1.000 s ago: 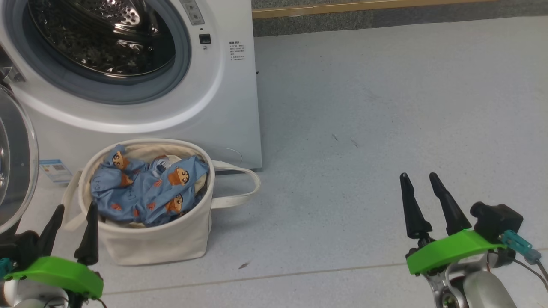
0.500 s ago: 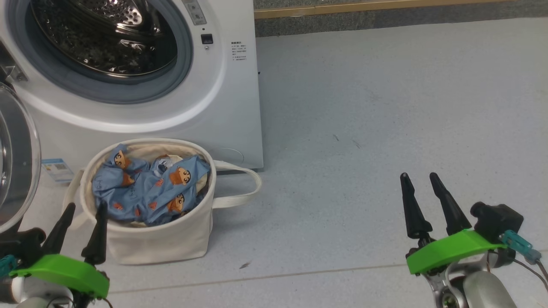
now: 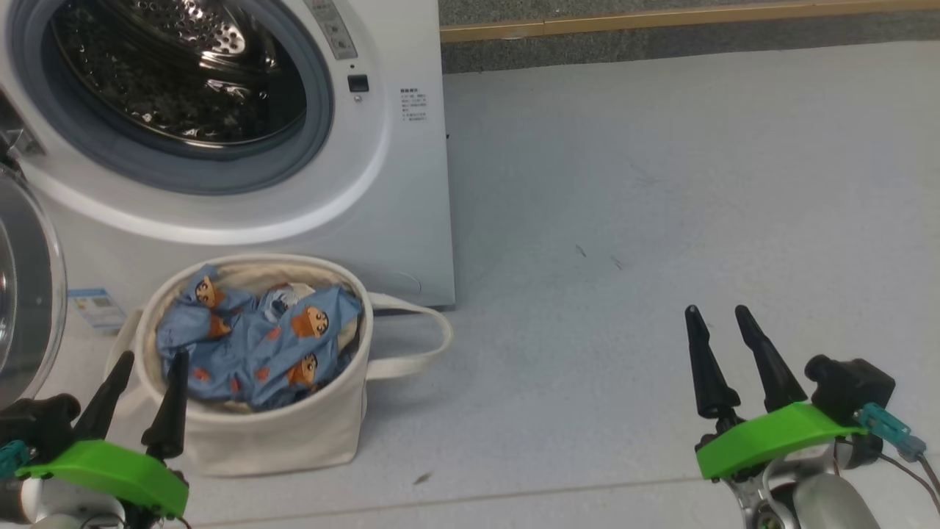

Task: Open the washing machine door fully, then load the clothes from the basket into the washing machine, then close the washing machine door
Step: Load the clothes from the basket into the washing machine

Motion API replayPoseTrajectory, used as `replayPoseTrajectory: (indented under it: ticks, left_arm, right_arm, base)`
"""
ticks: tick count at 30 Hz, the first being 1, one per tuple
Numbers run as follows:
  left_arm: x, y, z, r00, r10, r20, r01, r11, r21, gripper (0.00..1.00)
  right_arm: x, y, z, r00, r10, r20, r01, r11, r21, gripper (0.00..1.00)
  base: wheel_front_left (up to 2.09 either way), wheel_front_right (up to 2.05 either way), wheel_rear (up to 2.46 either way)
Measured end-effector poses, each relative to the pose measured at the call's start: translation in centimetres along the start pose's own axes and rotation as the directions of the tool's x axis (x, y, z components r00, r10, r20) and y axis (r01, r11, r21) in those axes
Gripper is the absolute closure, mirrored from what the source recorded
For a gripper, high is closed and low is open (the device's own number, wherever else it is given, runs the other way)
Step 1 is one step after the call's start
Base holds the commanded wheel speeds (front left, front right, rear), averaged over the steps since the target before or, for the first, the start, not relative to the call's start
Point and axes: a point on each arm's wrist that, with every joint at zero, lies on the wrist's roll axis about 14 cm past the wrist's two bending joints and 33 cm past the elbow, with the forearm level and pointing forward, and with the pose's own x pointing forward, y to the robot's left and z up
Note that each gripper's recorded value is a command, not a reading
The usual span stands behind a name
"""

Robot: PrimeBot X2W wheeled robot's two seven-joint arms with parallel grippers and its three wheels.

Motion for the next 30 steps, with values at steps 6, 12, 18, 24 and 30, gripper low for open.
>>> replayPoseTrajectory:
  ticks: [6, 12, 18, 24, 30]
  left_arm:
    - [-0.2, 0.4, -0.1, 1.0, 0.017, -0.002, -0.017, 1.0, 0.001, 0.0]
    - [-0.3, 1.0, 0.1, 0.999, 0.046, 0.008, -0.046, 0.999, -0.009, 0.0]
    - [-0.4, 1.4, -0.1, 0.998, 0.059, 0.015, -0.059, 0.998, -0.003, 0.0]
    - [-0.2, 1.9, -0.7, 0.997, 0.077, -0.008, -0.077, 0.997, 0.014, 0.0]
    - [-0.2, 1.9, -4.8, 0.983, 0.064, -0.171, -0.058, 0.997, 0.044, 0.0]
  right_arm:
    - [-0.1, 0.1, -0.4, 1.0, 0.002, -0.013, -0.002, 1.0, 0.002, 0.0]
    - [0.0, 0.2, -0.5, 1.0, 0.005, -0.019, -0.005, 1.0, 0.002, 0.0]
    - [0.2, 0.4, -0.6, 1.0, 0.012, -0.02, -0.012, 1.0, 0.003, 0.0]
    - [0.3, 0.5, -0.7, 1.0, 0.014, -0.024, -0.014, 1.0, 0.004, 0.0]
    - [0.5, 0.3, -1.1, 0.999, 0.009, -0.035, -0.009, 1.0, 0.003, 0.0]
  base:
    - [2.06, -2.2, 0.14]
    - [2.01, -2.17, 0.16]
    - [1.41, -1.41, 0.0]
    - [0.52, -0.52, 0.0]
    - [0.01, -0.01, 0.0]
